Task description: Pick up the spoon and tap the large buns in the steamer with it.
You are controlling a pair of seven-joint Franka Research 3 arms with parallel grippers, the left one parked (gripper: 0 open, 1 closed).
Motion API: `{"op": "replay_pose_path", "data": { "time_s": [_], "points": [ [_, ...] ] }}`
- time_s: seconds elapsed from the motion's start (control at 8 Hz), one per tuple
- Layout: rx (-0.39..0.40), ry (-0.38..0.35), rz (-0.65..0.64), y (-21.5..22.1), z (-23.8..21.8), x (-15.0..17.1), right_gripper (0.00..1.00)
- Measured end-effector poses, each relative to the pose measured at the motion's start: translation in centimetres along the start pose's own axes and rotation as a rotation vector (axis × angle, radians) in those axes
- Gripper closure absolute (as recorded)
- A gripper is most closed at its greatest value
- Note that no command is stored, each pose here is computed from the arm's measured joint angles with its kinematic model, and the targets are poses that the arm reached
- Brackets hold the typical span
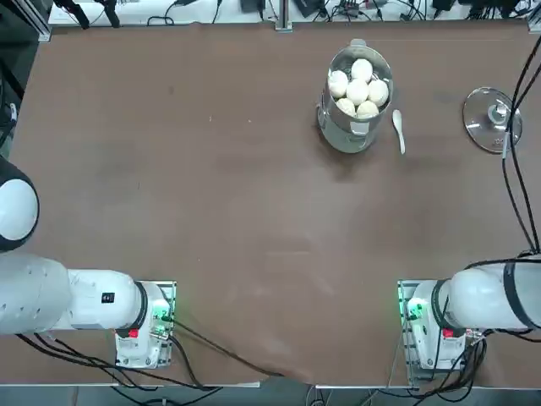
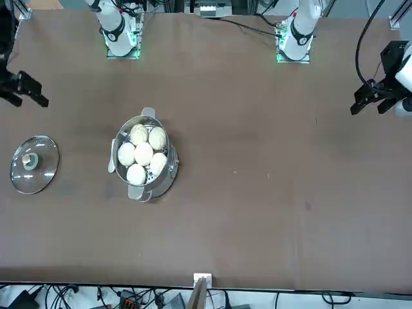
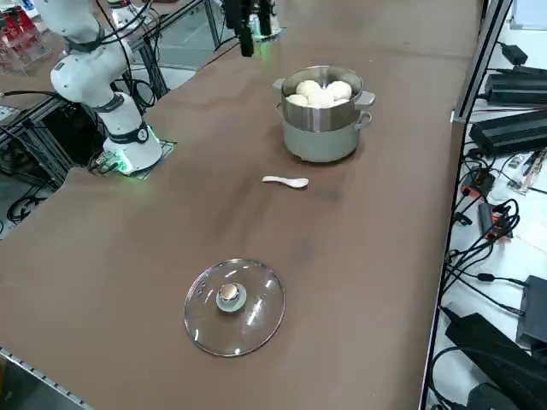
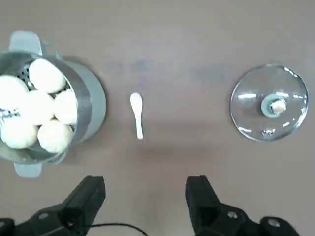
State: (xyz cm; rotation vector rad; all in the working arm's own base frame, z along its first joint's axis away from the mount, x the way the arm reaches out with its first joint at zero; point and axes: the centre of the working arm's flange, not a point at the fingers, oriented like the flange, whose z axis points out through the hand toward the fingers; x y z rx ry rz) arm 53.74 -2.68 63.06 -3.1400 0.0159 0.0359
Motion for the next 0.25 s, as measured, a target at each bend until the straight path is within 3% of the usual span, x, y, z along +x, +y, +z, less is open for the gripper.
{"op": "replay_pose_path", "data": {
  "time_s": [0.25],
  "points": [
    [0.000, 0.002, -0.009, -0.44, -0.77, -1.42, 0.00]
  ]
}}
